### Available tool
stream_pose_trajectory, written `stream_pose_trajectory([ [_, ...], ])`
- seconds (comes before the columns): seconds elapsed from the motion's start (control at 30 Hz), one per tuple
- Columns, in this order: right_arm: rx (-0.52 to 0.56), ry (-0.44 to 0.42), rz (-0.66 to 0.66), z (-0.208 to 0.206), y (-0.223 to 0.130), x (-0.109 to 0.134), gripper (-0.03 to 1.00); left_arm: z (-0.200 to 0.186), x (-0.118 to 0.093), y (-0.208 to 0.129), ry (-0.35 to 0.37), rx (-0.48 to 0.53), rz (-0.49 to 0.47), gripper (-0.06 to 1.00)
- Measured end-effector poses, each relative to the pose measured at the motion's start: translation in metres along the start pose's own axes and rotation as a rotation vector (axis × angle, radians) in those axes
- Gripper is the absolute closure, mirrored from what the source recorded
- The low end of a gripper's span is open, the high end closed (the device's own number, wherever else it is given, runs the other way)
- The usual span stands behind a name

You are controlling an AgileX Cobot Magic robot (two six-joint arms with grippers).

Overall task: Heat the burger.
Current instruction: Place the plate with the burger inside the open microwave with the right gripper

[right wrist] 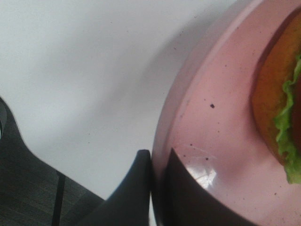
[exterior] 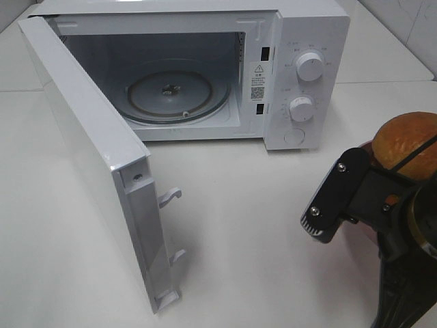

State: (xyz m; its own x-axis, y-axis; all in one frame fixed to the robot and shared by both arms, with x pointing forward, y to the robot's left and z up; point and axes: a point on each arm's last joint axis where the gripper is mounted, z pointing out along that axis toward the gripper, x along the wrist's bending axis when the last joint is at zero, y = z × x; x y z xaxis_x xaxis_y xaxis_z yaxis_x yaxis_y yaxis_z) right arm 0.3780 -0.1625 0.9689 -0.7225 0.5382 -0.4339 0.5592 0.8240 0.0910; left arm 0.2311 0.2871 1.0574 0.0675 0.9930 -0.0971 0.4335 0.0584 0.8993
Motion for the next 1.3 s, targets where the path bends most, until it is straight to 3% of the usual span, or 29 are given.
stream_pose_trajectory([
  [0.33,-0.032,-0.005,-0.125,-0.001,0.003,0.002,0.95,0.0,0.0,0.0,0.0,0.0,0.0,0.06],
  [0.63,-0.156,-0.008,-0.409,-0.002,0.014,0.004,0.94,0.0,0.0,0.0,0.0,0.0,0.0,0.06],
  [1.3,-0.33,-0.073,-0.832,-0.005,0.028,0.007,0.93,0.0,0.0,0.0,0.0,0.0,0.0,0.06],
])
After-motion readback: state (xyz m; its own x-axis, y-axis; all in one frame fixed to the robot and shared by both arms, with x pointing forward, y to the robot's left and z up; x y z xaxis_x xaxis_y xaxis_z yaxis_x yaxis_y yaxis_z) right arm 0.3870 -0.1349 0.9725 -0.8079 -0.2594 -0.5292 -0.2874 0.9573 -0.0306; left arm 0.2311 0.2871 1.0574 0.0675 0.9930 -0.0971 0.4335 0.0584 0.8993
